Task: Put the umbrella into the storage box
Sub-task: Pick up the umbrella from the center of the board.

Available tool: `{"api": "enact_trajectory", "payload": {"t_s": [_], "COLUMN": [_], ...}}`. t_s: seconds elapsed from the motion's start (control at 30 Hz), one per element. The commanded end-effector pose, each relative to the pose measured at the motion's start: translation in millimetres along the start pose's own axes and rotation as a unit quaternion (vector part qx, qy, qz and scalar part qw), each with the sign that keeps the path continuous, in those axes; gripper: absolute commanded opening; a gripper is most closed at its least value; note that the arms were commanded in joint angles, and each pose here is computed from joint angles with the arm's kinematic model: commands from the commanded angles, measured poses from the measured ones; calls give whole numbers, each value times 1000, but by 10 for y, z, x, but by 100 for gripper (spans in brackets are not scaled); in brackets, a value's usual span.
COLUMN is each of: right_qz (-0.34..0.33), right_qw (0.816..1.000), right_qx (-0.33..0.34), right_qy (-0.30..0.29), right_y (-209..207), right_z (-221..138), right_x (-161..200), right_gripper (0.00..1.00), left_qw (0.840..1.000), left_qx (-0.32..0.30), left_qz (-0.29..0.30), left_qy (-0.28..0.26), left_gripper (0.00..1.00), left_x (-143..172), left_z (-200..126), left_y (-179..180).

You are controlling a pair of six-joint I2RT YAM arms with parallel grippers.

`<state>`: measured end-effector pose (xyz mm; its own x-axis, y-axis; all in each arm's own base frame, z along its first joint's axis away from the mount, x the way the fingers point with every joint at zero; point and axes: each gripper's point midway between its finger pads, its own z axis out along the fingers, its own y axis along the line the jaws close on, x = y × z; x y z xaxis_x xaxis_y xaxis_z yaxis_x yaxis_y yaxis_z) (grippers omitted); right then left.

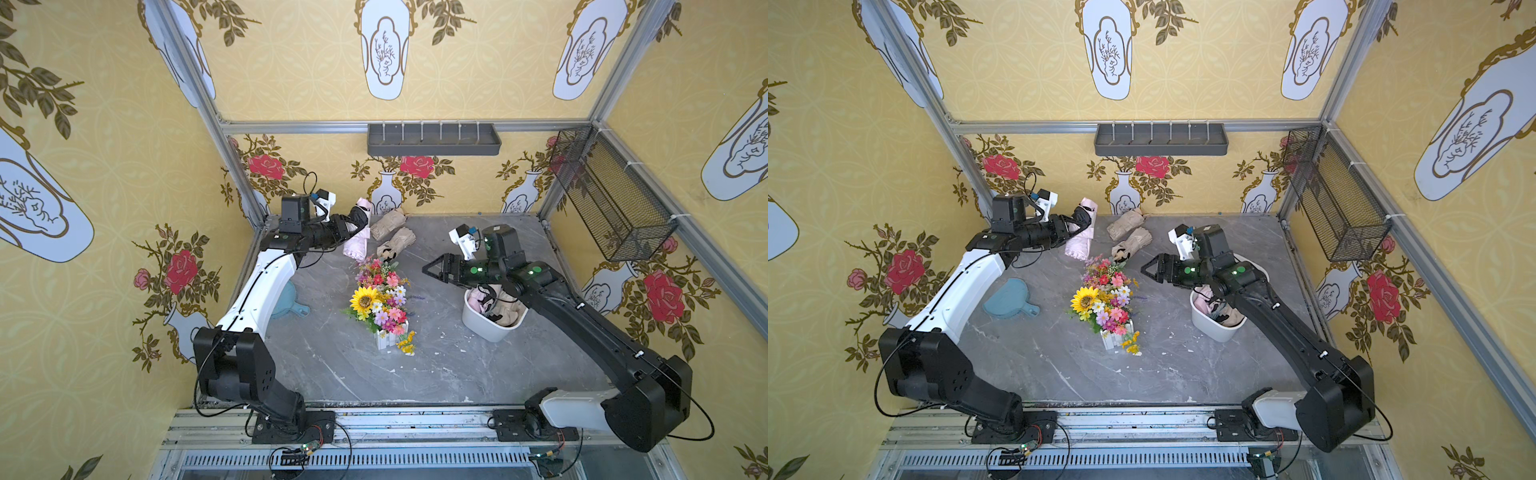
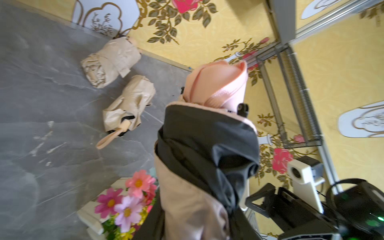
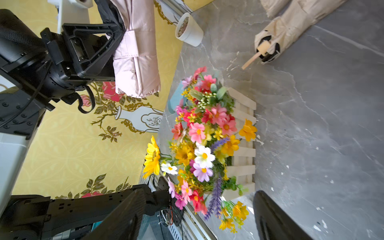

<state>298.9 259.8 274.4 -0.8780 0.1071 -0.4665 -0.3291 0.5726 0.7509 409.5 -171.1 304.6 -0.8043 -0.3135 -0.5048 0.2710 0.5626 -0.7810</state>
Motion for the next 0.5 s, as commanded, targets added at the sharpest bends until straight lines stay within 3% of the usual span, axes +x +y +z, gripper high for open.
{"api": "enact_trajectory", "payload": {"t_s": [0.0, 0.23, 0.47], "right_qz": [-43, -69, -63], "right_qw": [998, 994, 993], "right_qx": [-44, -86, -86], "right_qy": [-18, -13, -41], "right_y": [315, 680, 743], "right_z": [83, 281, 260], "right_x": [-151, -193, -301], "right_gripper": [86, 80, 80], "left_qw": [995, 985, 979], "left_qx": [102, 168, 199], "left_qz": [-4, -21, -18], "left_qy": [6, 26, 31], "left_gripper": [7, 6, 5], "left_x": [27, 233, 314], "left_z": [-33, -1, -32], "left_y": [-432, -811, -1023]}}
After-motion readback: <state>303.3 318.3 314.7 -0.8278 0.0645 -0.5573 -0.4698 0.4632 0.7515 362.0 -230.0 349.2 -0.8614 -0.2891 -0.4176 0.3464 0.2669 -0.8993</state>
